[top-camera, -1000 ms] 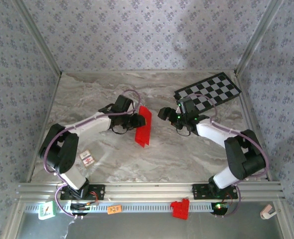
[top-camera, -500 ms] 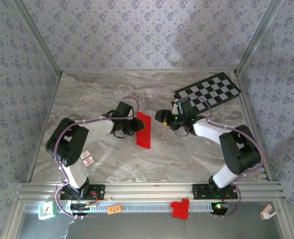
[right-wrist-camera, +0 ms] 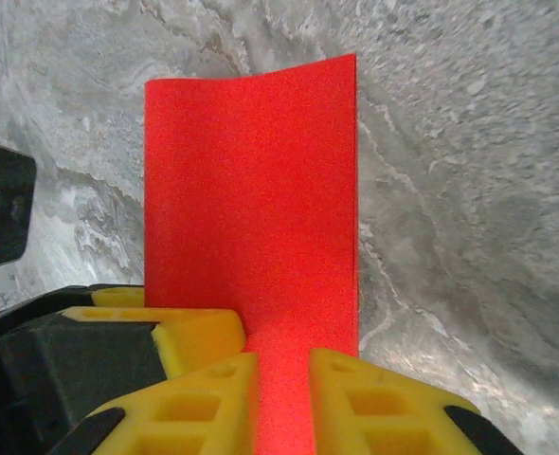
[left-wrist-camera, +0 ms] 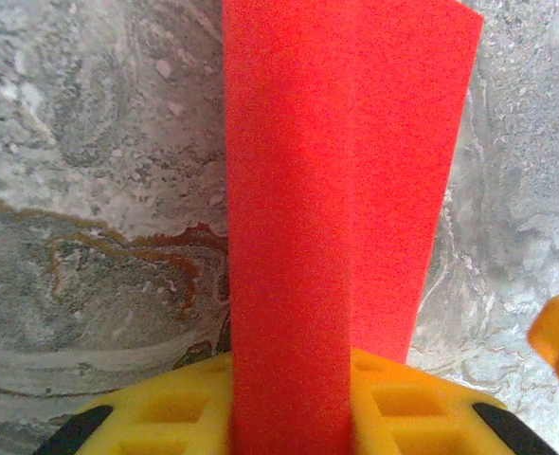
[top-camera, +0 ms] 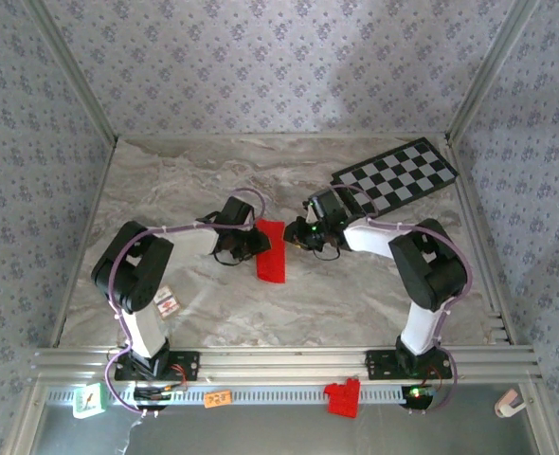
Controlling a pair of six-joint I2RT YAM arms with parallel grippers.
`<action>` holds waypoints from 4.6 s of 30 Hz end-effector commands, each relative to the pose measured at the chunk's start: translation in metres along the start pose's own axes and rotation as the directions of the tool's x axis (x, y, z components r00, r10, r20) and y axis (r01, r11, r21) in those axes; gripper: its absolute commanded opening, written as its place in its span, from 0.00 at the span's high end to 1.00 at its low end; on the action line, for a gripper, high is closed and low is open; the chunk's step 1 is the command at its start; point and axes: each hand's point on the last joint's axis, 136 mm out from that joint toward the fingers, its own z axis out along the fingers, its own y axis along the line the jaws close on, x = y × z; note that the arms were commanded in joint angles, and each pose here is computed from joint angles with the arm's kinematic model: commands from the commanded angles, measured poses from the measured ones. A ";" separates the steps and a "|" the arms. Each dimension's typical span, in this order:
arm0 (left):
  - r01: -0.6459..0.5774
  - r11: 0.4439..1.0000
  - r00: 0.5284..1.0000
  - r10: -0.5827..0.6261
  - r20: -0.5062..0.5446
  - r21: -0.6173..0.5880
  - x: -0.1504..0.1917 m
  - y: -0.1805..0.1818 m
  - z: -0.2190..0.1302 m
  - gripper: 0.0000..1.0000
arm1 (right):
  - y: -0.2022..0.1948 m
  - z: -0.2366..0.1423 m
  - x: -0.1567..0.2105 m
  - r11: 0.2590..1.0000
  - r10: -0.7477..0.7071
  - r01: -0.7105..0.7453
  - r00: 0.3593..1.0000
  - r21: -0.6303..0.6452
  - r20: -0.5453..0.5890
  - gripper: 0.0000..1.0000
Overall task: Fold a paper plane with a square sheet of paper (pick it up from the middle)
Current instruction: First fold the square sheet of paper in half at the center of the table, then hold the square sheet of paper at the center of the table.
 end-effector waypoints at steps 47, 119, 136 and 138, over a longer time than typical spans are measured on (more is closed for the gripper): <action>0.034 0.980 0.993 -0.054 -0.101 -0.194 0.018 0.036 0.002 0.60 | 0.020 0.007 -0.007 0.992 -0.054 0.064 0.994 0.111 -0.092 0.79; 0.003 0.940 0.968 -0.088 -0.234 -0.342 0.060 0.082 0.040 0.57 | 0.002 0.029 0.027 0.999 -0.015 0.025 0.981 0.047 -0.193 0.85; -0.029 0.966 0.992 -0.003 -0.123 -0.257 0.018 0.025 -0.007 0.52 | -0.081 0.030 0.062 0.931 0.102 0.003 0.958 0.366 -0.267 0.87; -0.046 0.963 0.997 0.030 -0.065 -0.266 0.001 0.014 -0.028 0.49 | -0.090 0.032 0.065 0.918 0.114 0.004 0.955 0.396 -0.274 0.87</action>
